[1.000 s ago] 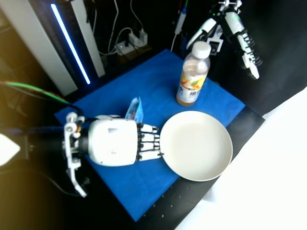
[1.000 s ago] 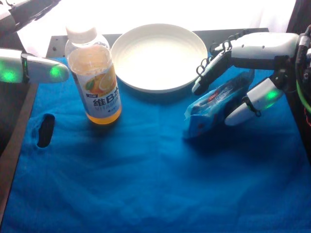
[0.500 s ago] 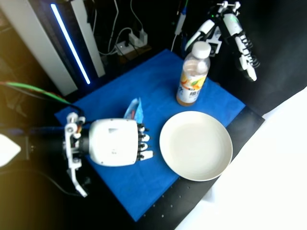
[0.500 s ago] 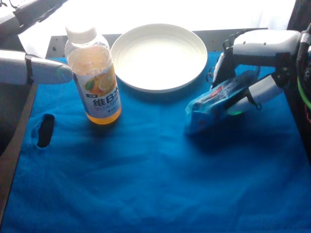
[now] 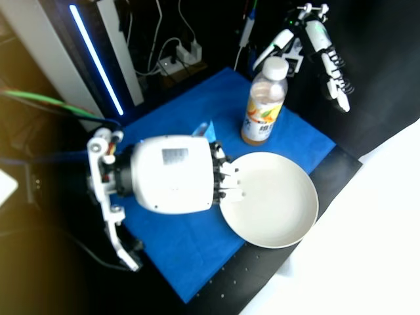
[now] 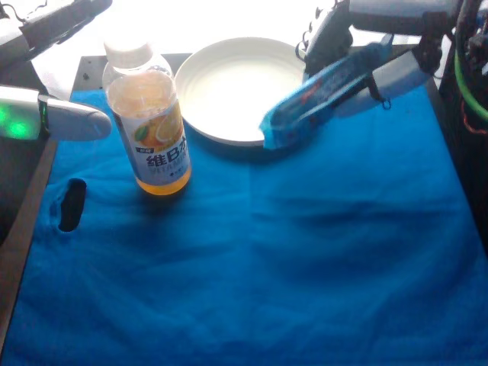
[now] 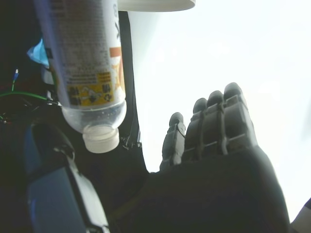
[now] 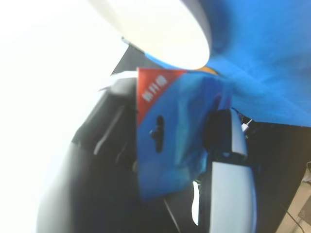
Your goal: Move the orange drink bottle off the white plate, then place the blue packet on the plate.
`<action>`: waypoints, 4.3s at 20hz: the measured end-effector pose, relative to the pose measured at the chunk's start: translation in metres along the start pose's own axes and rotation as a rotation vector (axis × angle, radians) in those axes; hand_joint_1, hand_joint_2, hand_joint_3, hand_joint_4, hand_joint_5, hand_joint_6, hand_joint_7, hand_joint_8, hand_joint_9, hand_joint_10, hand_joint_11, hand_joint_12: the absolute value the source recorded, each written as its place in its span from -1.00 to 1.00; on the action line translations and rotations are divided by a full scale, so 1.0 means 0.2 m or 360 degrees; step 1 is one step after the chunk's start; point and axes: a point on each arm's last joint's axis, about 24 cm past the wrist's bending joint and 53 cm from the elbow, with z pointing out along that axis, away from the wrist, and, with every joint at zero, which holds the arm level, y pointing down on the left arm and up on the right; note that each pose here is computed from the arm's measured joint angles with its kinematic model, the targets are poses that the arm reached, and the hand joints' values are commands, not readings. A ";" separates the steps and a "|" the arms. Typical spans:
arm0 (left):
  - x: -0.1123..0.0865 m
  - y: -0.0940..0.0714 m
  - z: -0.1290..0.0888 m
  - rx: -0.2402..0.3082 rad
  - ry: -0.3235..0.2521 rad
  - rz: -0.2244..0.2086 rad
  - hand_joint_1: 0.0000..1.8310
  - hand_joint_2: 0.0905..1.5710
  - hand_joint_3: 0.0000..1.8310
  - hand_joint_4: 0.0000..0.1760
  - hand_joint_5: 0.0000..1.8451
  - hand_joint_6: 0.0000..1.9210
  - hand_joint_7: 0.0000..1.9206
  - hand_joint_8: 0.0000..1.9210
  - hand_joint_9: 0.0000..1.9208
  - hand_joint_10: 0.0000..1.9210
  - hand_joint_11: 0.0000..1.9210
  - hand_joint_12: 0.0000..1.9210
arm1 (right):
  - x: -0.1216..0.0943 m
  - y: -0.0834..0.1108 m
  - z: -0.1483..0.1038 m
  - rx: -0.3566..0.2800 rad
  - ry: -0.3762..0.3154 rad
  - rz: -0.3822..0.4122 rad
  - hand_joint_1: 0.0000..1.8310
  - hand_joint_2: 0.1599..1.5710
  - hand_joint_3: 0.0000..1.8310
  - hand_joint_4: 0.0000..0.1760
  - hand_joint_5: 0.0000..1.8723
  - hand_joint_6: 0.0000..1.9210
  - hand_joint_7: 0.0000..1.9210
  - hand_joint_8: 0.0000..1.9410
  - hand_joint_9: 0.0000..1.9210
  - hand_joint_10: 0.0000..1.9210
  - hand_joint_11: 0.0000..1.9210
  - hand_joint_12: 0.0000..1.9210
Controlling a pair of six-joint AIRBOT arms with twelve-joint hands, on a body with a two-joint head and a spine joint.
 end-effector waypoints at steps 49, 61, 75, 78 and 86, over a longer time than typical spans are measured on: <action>0.16 -0.20 0.02 0.0217 0.0119 -0.0035 -0.33 -0.17 -1.00 1.00 -1.00 -1.00 -0.99 -1.00 -1.00 -1.00 -1.00 -1.00 | -0.11 -0.37 0.38 0.0279 -0.0294 0.0135 0.41 0.26 -1.00 -1.00 0.29 -0.63 0.16 0.02 0.14 -0.08 -0.13 0.54; 0.16 -0.20 0.02 0.0215 0.0120 -0.0039 -0.39 -0.17 -1.00 1.00 -1.00 -1.00 -1.00 -1.00 -1.00 -1.00 -1.00 -1.00 | -0.06 -0.40 0.39 0.0304 -0.0260 0.0133 -0.15 -0.31 -1.00 1.00 -1.00 -1.00 -0.79 -1.00 -0.59 -1.00 -0.87 0.17; 0.15 -0.14 0.00 0.0162 0.0104 -0.0066 -0.40 -0.15 -0.99 1.00 -1.00 -1.00 -1.00 -1.00 -1.00 -1.00 -1.00 -1.00 | -0.18 -0.31 0.25 0.0158 -0.0319 0.0221 -0.21 -0.39 -1.00 1.00 -1.00 -1.00 -1.00 -1.00 -1.00 -1.00 -1.00 -1.00; 0.15 -0.11 -0.02 0.0131 0.0111 -0.0055 -0.39 -0.15 -0.99 1.00 -1.00 -1.00 -1.00 -1.00 -1.00 -1.00 -1.00 -1.00 | -0.21 -0.22 0.20 0.0052 -0.0325 0.0265 -0.27 -0.47 -1.00 1.00 -1.00 -1.00 -1.00 -1.00 -1.00 -1.00 -1.00 -1.00; 0.04 -0.09 -0.09 0.0087 0.0040 -0.0044 -0.42 -0.09 -0.99 1.00 -1.00 -1.00 -1.00 -1.00 -1.00 -1.00 -0.98 -0.99 | -0.34 0.09 -0.06 -0.0133 -0.0380 0.0050 -0.30 -0.55 -1.00 1.00 -1.00 -1.00 -1.00 -1.00 -1.00 -1.00 -0.98 -0.99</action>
